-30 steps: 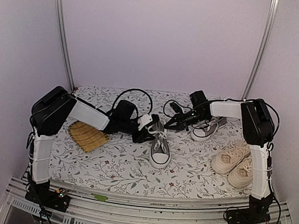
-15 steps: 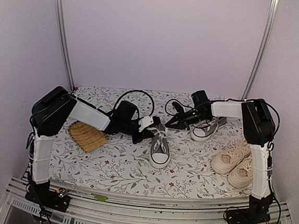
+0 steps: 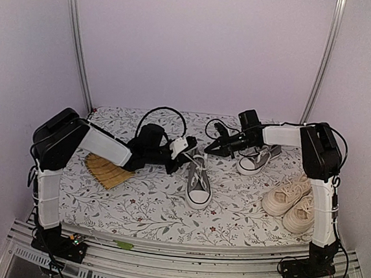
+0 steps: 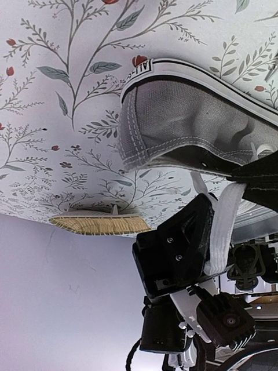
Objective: Tie the shoes
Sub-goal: Pick up the shoelace from the center of the board, then cross the shoelace over the shoe.
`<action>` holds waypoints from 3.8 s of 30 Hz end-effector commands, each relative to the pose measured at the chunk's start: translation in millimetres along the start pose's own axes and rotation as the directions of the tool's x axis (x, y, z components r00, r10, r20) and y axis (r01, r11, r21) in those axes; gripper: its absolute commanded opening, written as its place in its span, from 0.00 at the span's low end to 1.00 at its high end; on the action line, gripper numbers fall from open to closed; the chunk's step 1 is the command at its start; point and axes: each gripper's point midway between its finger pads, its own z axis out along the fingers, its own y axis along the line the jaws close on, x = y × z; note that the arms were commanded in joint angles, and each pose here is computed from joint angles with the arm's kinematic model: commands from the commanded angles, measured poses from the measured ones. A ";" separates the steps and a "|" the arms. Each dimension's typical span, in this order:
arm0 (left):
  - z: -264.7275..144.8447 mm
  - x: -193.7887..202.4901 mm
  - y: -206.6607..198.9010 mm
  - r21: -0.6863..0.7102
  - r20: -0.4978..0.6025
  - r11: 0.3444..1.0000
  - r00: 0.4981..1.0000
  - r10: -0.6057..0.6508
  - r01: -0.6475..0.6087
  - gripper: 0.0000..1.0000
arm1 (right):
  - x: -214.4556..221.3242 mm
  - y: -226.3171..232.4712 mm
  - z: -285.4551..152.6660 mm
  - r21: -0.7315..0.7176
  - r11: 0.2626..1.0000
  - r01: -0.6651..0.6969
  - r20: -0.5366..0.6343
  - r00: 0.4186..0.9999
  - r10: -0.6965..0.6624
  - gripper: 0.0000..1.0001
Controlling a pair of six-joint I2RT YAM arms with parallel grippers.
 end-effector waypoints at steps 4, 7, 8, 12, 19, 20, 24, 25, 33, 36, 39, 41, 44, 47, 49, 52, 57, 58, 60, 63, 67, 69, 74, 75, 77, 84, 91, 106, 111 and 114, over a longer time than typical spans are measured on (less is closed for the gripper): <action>-6.5 -38.4 0.9 -0.011 0.103 0.998 0.993 0.062 -0.061 0.00 | -21.0 26.8 -12.2 -0.070 0.997 0.021 0.061 0.998 -0.016 0.01; -6.3 -41.1 1.7 -0.016 0.113 0.998 0.991 0.068 -0.066 0.00 | -8.3 23.6 -12.6 -0.072 0.997 -0.005 0.030 1.000 0.007 0.01; -6.1 -42.3 0.9 -0.014 0.119 0.998 0.991 0.069 -0.068 0.00 | 0.4 22.7 -11.5 -0.084 0.996 -0.014 0.006 1.000 0.015 0.01; -5.6 -45.0 -4.6 -0.002 0.134 0.996 0.987 0.093 -0.093 0.00 | 25.1 20.5 -12.6 -0.118 0.991 -0.061 -0.058 0.997 0.054 0.01; -9.3 -56.2 -22.5 0.013 0.197 0.988 0.969 0.149 -0.155 0.00 | 32.3 38.3 -16.2 -0.181 0.983 -0.024 -0.089 0.996 0.008 0.01; -9.6 -56.2 -23.9 0.012 0.201 0.987 0.968 0.152 -0.158 0.00 | 30.5 39.0 -16.1 -0.183 0.983 -0.020 -0.084 0.996 0.005 0.01; -12.9 -53.1 -24.2 -0.007 0.195 0.988 0.968 0.155 -0.157 0.00 | 14.8 39.8 -14.7 -0.182 0.983 0.001 -0.033 0.999 -0.007 0.01; -14.5 -52.8 -22.3 -0.020 0.192 0.988 0.969 0.156 -0.155 0.00 | 10.8 38.5 -13.7 -0.183 0.983 0.004 -0.021 1.000 -0.007 0.01; -14.9 -47.6 -7.0 -0.103 0.163 0.980 0.969 0.188 -0.173 0.00 | 22.3 40.3 -4.5 -0.239 0.966 -0.094 -0.076 0.994 0.078 0.00; -17.3 -50.4 -9.3 -0.099 0.184 0.981 0.965 0.185 -0.169 0.00 | 29.3 39.6 4.8 -0.244 0.964 -0.102 -0.105 0.991 0.079 0.01; -19.7 -48.3 -11.8 -0.095 0.187 0.982 0.965 0.181 -0.166 0.00 | 29.8 36.8 14.5 -0.245 0.963 -0.109 -0.119 0.990 0.082 0.01; -20.4 -45.3 -11.6 -0.099 0.179 0.981 0.967 0.180 -0.165 0.00 | 27.4 39.0 18.7 -0.251 0.963 -0.102 -0.124 0.990 0.072 0.01; -23.2 -42.2 -9.6 -0.110 0.174 0.981 0.969 0.176 -0.159 0.00 | 26.1 33.6 24.6 -0.250 0.963 -0.106 -0.130 0.989 0.075 0.00; -24.7 -39.5 -7.7 -0.113 0.175 0.982 0.970 0.169 -0.151 0.00 | 27.7 25.1 30.3 -0.247 0.961 -0.128 -0.146 0.985 0.094 0.01; -25.1 -38.1 -6.8 -0.109 0.173 0.983 0.971 0.167 -0.149 0.00 | 31.2 26.7 31.7 -0.256 0.958 -0.129 -0.163 0.983 0.089 0.01; -26.0 -37.4 -2.7 -0.115 0.172 0.983 0.972 0.163 -0.144 0.00 | 39.4 30.0 29.8 -0.265 0.955 -0.137 -0.195 0.977 0.086 0.01; -26.4 -36.8 -2.0 -0.113 0.172 0.983 0.972 0.160 -0.142 0.00 | 52.5 30.6 26.6 -0.250 0.961 -0.117 -0.239 0.969 0.055 0.01; -26.3 -36.2 -2.2 -0.112 0.172 0.984 0.973 0.157 -0.139 0.00 | 54.8 31.0 25.9 -0.249 0.960 -0.124 -0.253 0.966 0.059 0.01; -25.8 -33.3 -3.2 -0.107 0.168 0.985 0.974 0.154 -0.137 0.00 | 57.7 33.5 24.4 -0.252 0.961 -0.114 -0.268 0.962 0.044 0.01; -24.7 -31.2 -4.5 -0.100 0.166 0.986 0.975 0.150 -0.135 0.00 | 63.4 15.4 30.7 -0.204 0.971 -0.122 -0.293 0.954 0.058 0.01; -19.3 -31.2 -6.3 -0.090 0.157 0.985 0.975 0.158 -0.145 0.00 | 66.2 -0.4 32.7 -0.126 0.989 -0.080 -0.323 0.946 0.035 0.12; -16.1 -29.4 -5.6 -0.095 0.141 0.986 0.979 0.149 -0.137 0.00 | 64.2 -4.9 32.9 -0.115 0.993 -0.037 -0.318 0.948 -0.001 0.17; -17.6 -26.3 -15.7 -0.060 0.120 0.988 0.981 0.151 -0.144 0.00 | 65.8 -22.7 32.8 -0.004 1.000 -0.021 -0.324 0.946 0.019 0.32; -18.2 -25.3 -15.8 -0.062 0.111 0.987 0.982 0.151 -0.145 0.00 | 64.3 -21.8 30.8 0.007 1.000 -0.010 -0.318 0.948 0.011 0.35; -18.5 -22.9 -13.5 -0.073 0.092 0.987 0.985 0.147 -0.141 0.00 | 56.2 -19.3 27.1 0.013 0.999 0.037 -0.290 0.957 -0.032 0.41; -18.1 -18.7 0.9 -0.138 0.043 0.984 0.992 0.123 -0.116 0.00 | 19.2 -19.6 -2.3 0.129 0.989 0.067 -0.161 0.986 -0.046 0.49; -15.6 -6.6 10.4 -0.185 -0.017 0.979 0.996 0.086 -0.088 0.00 | 11.9 18.2 -28.0 0.162 0.972 0.171 -0.086 0.983 -0.159 0.48; -18.6 -1.1 12.1 -0.214 -0.032 0.975 0.998 0.060 -0.066 0.00 | 42.3 35.0 20.3 0.167 0.945 0.281 0.036 0.956 -0.291 0.22; -18.5 -0.2 11.1 -0.213 -0.038 0.974 0.997 0.069 -0.076 0.00 | 43.2 18.4 31.0 0.187 0.946 0.264 0.027 0.962 -0.273 0.29; -18.0 0.2 11.2 -0.212 -0.038 0.974 0.997 0.068 -0.074 0.00 | 45.7 9.4 36.3 0.198 0.948 0.248 0.008 0.967 -0.254 0.29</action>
